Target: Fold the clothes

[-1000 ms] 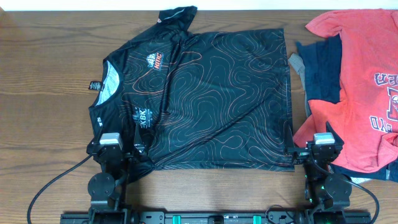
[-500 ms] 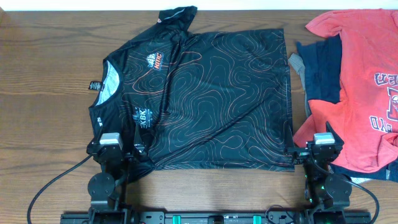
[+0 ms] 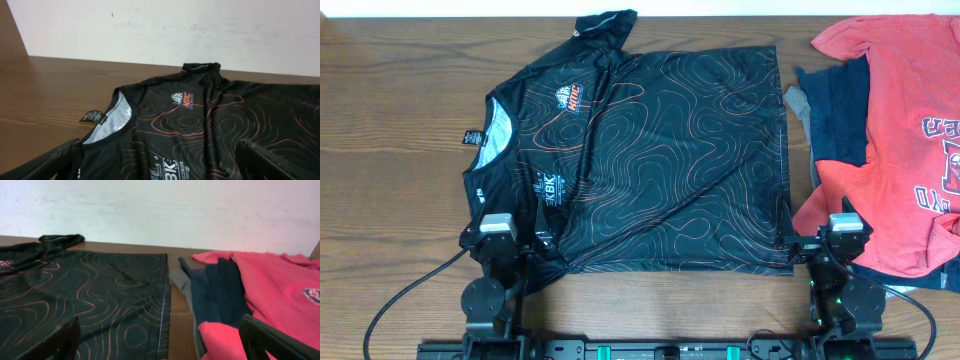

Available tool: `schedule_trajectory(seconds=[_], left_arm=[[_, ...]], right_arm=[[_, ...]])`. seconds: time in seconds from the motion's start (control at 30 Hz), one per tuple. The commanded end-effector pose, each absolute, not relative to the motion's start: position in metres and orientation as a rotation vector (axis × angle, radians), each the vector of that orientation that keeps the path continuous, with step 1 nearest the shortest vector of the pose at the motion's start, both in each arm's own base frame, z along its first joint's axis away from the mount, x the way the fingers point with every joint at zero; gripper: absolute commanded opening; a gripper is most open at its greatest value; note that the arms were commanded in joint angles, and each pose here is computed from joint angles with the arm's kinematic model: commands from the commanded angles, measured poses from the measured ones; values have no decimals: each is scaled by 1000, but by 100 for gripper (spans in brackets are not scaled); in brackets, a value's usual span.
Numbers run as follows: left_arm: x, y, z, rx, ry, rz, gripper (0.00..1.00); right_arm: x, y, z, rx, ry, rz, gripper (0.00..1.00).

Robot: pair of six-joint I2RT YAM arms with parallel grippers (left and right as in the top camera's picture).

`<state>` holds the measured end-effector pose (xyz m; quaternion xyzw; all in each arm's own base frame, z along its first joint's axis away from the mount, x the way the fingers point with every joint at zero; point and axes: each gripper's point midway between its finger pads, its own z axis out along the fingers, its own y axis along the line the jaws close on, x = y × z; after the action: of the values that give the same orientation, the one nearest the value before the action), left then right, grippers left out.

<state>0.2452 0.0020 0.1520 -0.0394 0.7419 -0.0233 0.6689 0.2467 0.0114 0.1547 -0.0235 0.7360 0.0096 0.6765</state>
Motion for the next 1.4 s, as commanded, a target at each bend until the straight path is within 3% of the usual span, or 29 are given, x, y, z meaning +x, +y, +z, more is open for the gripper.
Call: schedule_trajectory(seconds=[0.0, 0.57, 1.03, 1.37], left_arm=[[244, 9, 133, -175, 1731, -64, 98], [243, 0, 139, -250, 2061, -138, 98], [213, -37, 149, -277, 2621, -366, 98], [206, -37, 144, -319, 2665, -372, 98]], right_arm=[[247, 14, 146, -29, 1695, 59, 99], [266, 8, 140, 70, 2099, 57, 99], [262, 68, 123, -50, 2405, 471, 99], [230, 18, 86, 505, 2584, 220, 99]])
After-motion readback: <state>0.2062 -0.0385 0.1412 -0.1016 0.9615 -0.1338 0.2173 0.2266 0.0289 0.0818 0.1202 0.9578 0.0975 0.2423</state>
